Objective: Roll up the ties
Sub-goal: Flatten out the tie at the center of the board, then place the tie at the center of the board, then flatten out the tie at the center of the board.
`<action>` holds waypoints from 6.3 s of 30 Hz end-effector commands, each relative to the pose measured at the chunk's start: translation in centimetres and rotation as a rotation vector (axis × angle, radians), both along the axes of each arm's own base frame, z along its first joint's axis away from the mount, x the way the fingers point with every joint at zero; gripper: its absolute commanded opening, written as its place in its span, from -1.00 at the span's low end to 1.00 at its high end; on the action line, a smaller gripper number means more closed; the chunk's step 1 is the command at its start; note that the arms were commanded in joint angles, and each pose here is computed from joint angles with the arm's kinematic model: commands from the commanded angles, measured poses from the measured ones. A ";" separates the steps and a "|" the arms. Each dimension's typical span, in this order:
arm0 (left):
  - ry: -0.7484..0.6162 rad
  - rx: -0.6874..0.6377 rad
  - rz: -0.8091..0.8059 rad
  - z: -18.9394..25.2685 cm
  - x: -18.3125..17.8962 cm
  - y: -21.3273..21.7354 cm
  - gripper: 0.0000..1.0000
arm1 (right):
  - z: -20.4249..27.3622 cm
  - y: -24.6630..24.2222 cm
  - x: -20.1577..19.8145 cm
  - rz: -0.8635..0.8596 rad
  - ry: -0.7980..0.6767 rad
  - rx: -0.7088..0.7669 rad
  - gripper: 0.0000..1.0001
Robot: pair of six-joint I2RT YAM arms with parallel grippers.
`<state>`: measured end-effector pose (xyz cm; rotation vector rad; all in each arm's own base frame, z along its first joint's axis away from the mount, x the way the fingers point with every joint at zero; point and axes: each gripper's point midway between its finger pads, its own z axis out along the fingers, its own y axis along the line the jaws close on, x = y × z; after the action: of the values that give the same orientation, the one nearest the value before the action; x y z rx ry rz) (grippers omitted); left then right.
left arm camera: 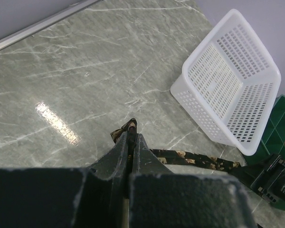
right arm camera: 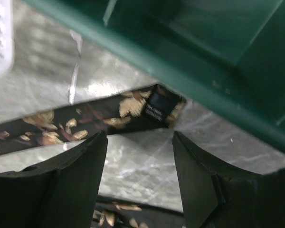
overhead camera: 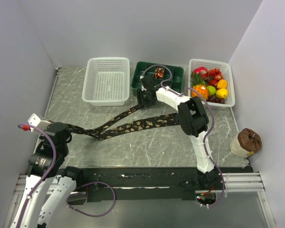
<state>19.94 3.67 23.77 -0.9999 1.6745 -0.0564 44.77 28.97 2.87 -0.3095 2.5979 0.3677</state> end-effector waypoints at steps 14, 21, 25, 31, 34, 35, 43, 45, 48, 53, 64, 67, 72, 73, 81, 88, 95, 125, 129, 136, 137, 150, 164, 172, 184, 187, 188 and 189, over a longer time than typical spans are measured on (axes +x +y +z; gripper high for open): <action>-0.077 -0.026 -0.054 1.6 0.4 -0.9 -0.98 | -0.2 -0.2 2.0 -0.095 0.040 -0.167 0.07; -0.097 -0.031 -0.061 1.9 0.3 -0.9 -0.98 | -0.6 -0.2 0.7 -0.053 0.078 -0.160 -0.70; -0.097 -0.030 -0.065 1.8 0.2 -1.0 -0.98 | 0.0 0.5 0.4 -0.019 0.064 -0.148 -1.00; -0.096 -0.036 -0.028 1.4 -0.3 -0.4 -0.98 | 5.7 0.6 0.7 -0.032 -0.084 -0.056 -1.00; -0.108 -0.046 -0.013 1.3 -0.5 -0.2 -0.97 | 8.5 -0.3 0.3 -0.050 -0.148 -0.031 -1.00; -0.112 -0.051 -0.009 1.2 -0.6 -0.2 -0.97 | 10.6 -0.6 0.2 -0.057 -0.186 -0.005 -1.00; -0.125 -0.060 -0.009 0.7 -0.2 -0.3 -0.98 | 12.5 -3.9 -1.1 -0.099 -0.226 0.031 -1.00; -0.120 -0.056 -0.015 0.5 0.0 -0.4 -0.98 | 11.4 -3.2 -1.3 -0.066 -0.191 0.046 -0.72; -0.120 -0.056 -0.029 0.5 0.3 -0.7 -0.98 | 9.2 -1.6 -1.1 -0.028 -0.138 0.055 0.28; -0.133 -0.059 -0.035 0.7 0.3 -0.8 -0.98 | 5.5 0.5 -0.4 -0.027 -0.082 -0.052 0.60; -0.139 -0.055 -0.041 0.7 0.3 -0.8 -0.98 | 1.9 0.7 0.0 -0.090 -0.004 -0.095 0.40; -0.138 -0.054 -0.040 0.7 0.3 -0.8 -0.98 | 0.9 0.6 -0.1 -0.091 0.015 -0.114 0.38; -0.140 -0.053 -0.039 0.8 0.2 -0.7 -0.98 | 0.4 1.1 0.0 -0.078 0.050 -0.138 0.34; -0.140 -0.051 -0.038 0.9 0.1 -0.7 -0.98 | -0.5 1.1 -0.2 -0.073 0.075 -0.148 0.34; -0.157 -0.059 -0.041 1.2 -0.2 -0.7 -0.98 | -0.5 1.5 -0.4 -0.060 0.127 -0.152 -0.34; -0.173 -0.068 -0.046 1.5 -0.4 -0.7 -0.98 | -0.9 1.0 -1.3 -0.013 0.183 -0.177 -1.00; -0.172 -0.074 -0.065 1.2 0.0 -1.2 -0.98 | 5.7 -0.7 -1.2 -0.061 0.000 -0.111 -1.00; -0.145 -0.119 -0.003 -2.7 1.7 -1.2 -0.90 | 7.3 -19.6 -5.2 -0.478 -0.078 0.011 -1.00; -0.114 -0.119 0.023 -3.6 1.6 -0.9 -0.69 | 5.2 -19.4 -5.1 -0.473 -0.031 0.005 -1.00; -0.101 -0.132 0.119 -4.0 0.3 0.5 0.28 | 2.7 -19.2 -5.4 -0.460 0.015 -0.008 -1.00; -0.107 -0.138 0.128 -3.9 0.1 0.6 0.53 | 2.4 -19.2 -5.7 -0.460 0.022 -0.011 -1.00; -0.115 -0.132 0.005 -3.0 2.3 -1.4 0.93 | 0.6 -19.4 -6.2 -0.456 0.072 -0.007 -1.00; -0.057 -0.106 -0.088 -4.1 4.9 -3.3 0.93 | 2.3 -21.8 -6.4 -0.508 0.052 -0.004 -1.00; -0.050 -0.088 -0.119 -4.0 5.5 -3.7 0.93 | 0.1 -23.0 -6.7 -0.515 0.123 -0.054 -0.92; -0.061 -0.090 -0.145 -3.4 5.9 -4.2 0.93 | 8.3 -20.6 -5.1 -0.414 -0.087 -0.007 0.81; -0.049 -0.077 -0.153 -3.4 6.1 -4.3 0.93 | 8.5 -18.2 -5.1 -0.346 -0.098 -0.065 0.66; -0.044 -0.073 -0.156 -3.3 6.2 -4.3 0.93 | 8.3 -17.6 -5.1 -0.330 -0.096 -0.090 0.58; -0.039 -0.070 -0.167 -3.3 6.2 -4.5 0.93 | 7.6 -16.0 -4.9 -0.289 -0.085 -0.115 0.51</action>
<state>25.33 -0.31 18.40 -0.9469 1.7492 -0.2106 39.09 9.64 9.18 0.1684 2.5595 0.1674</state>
